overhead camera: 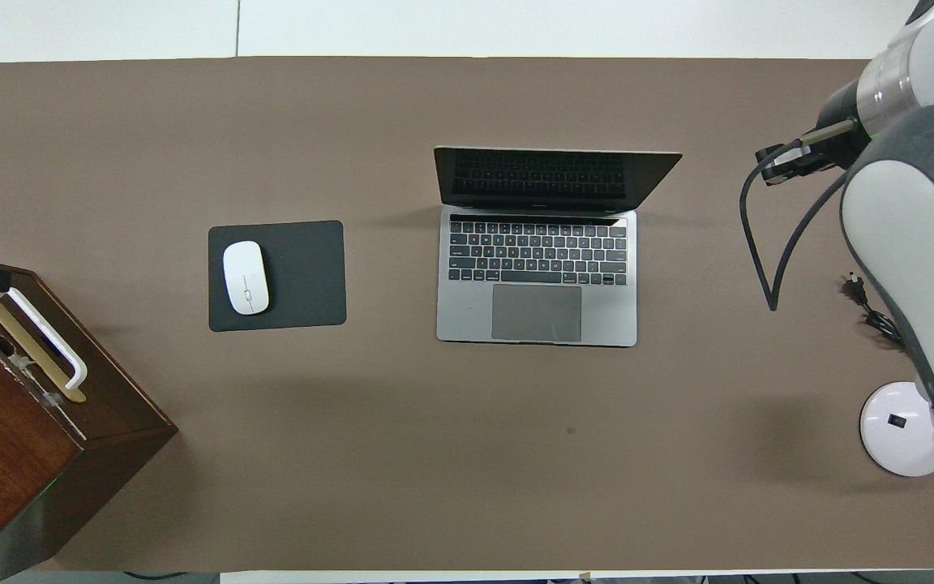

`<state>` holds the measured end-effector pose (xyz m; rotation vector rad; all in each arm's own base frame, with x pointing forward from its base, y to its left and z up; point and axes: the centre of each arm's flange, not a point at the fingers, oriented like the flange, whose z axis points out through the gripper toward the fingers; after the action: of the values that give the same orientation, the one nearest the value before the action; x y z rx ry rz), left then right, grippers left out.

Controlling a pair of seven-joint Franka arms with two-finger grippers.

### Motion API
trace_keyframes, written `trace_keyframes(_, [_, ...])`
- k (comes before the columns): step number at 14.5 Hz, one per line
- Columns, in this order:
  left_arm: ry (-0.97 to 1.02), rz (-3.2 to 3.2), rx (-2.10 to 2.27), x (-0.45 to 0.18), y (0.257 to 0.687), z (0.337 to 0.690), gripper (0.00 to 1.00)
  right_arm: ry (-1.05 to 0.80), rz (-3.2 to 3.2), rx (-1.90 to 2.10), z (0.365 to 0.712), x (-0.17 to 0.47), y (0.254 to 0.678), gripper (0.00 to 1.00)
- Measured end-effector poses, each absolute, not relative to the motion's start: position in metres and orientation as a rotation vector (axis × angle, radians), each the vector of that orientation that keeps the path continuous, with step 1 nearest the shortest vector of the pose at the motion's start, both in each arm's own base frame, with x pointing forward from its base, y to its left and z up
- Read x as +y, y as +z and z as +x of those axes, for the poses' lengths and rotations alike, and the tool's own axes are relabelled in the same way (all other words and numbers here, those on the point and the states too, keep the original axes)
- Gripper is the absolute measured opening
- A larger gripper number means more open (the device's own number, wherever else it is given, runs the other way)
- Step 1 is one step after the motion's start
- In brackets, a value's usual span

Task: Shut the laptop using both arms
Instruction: 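Reach the left gripper toward the laptop while the right gripper reaches the lid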

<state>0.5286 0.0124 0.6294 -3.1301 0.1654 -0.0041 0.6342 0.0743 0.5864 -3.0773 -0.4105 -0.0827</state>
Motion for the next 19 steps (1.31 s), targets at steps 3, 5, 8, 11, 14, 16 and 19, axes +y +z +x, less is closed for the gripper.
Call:
trace_keyframes(3, [-0.048, -3.128, 0.165, 0.013, 0.632, 0.532, 0.01, -0.123, -3.060, -0.520, 0.654, 0.078, 0.582, 0.01])
trace_keyframes(5, [-0.100, -3.124, 0.164, 0.014, 0.634, 0.535, 0.01, -0.178, -3.039, -0.637, 0.666, 0.081, 0.576, 0.01])
trace_keyframes(8, [-0.235, -3.120, 0.163, 0.013, 0.627, 0.546, 0.01, -0.240, -3.022, -0.714, 0.678, 0.086, 0.567, 0.01])
trace_keyframes(11, [-0.373, -3.172, 0.147, 0.004, 0.603, 0.550, 0.01, -0.291, -3.015, -0.724, 0.689, 0.092, 0.561, 0.01])
trace_keyframes(14, [-0.495, -3.189, 0.187, -0.024, 0.578, 0.540, 0.01, -0.348, -2.994, -0.744, 0.707, 0.104, 0.558, 0.01])
trace_keyframes(16, [-0.573, -3.198, 0.241, -0.053, 0.562, 0.527, 0.01, -0.400, -2.971, -0.763, 0.717, 0.115, 0.554, 0.01])
trace_keyframes(19, [-0.648, -3.187, 0.382, -0.105, 0.536, 0.501, 0.01, -0.455, -2.955, -0.756, 0.729, 0.123, 0.542, 0.01])
